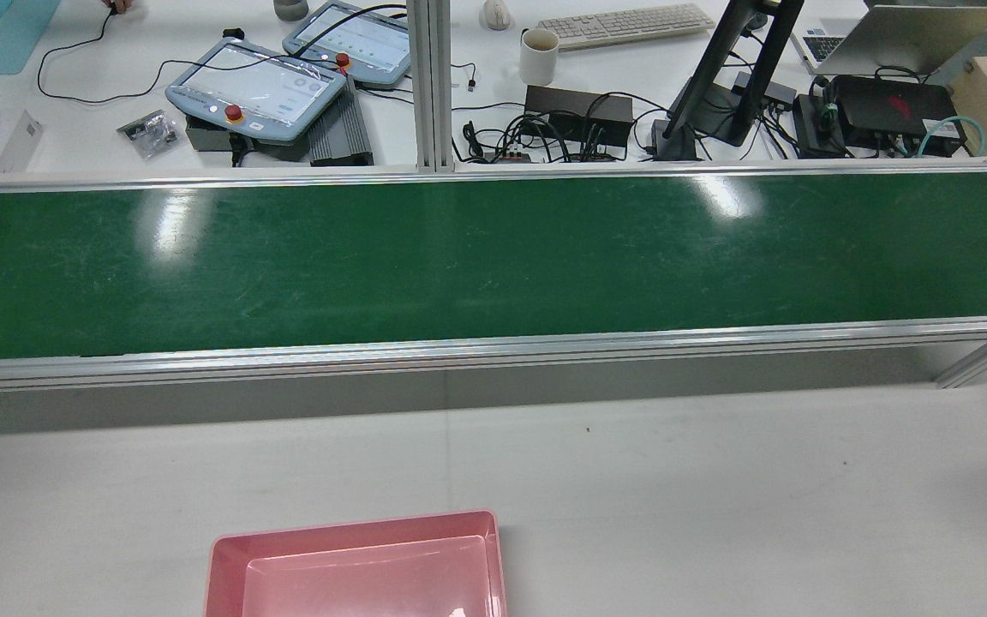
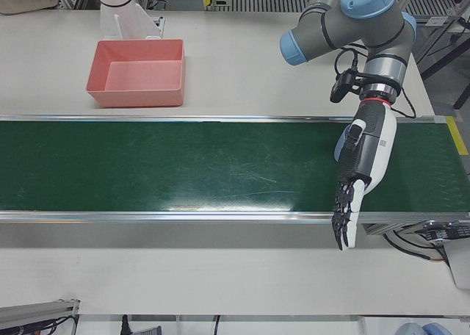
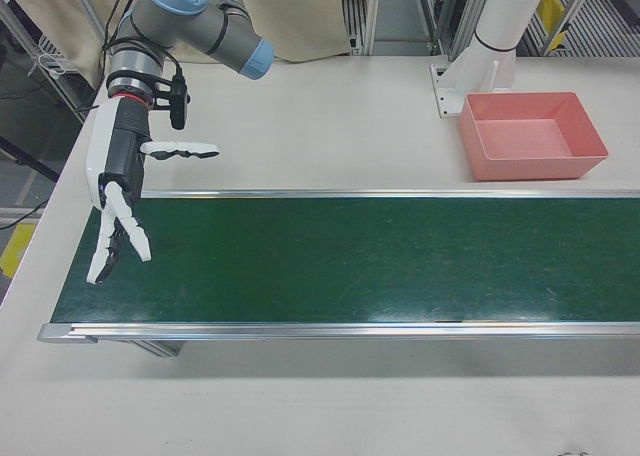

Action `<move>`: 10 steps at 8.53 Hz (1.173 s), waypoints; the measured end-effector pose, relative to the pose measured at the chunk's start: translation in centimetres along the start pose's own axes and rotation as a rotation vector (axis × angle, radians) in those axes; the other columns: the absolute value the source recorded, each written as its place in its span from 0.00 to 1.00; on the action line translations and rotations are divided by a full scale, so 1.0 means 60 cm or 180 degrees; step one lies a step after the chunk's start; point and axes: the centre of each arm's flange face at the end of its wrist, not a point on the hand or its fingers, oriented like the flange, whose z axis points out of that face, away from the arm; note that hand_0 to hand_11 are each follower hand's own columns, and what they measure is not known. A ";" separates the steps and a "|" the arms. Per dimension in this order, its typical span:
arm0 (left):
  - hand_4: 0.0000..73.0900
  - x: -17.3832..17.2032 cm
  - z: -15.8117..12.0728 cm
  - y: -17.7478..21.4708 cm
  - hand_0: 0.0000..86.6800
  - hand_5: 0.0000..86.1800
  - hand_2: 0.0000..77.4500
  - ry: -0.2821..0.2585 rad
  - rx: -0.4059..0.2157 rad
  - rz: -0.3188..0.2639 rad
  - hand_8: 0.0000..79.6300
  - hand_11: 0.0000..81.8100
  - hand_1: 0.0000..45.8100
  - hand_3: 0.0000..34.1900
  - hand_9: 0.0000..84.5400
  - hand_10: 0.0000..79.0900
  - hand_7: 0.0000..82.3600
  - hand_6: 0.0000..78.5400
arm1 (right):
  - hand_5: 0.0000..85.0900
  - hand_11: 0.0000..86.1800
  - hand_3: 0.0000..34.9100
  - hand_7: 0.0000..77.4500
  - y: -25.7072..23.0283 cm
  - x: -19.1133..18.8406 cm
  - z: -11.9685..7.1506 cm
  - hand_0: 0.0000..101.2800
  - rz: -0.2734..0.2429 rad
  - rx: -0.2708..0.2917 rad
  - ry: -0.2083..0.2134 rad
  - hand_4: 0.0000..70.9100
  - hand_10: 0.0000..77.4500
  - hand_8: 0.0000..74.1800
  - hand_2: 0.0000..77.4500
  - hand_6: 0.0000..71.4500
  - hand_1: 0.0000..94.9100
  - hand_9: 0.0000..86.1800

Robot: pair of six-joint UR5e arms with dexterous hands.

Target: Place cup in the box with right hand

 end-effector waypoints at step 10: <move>0.00 0.000 0.000 0.000 0.00 0.00 0.01 0.0000 0.0000 0.0000 0.00 0.00 0.01 0.00 0.00 0.00 0.00 0.00 | 0.04 0.01 0.00 0.03 0.005 -0.001 0.001 0.46 -0.0007 -0.0022 -0.0001 0.02 0.01 0.01 0.08 0.02 0.14 0.03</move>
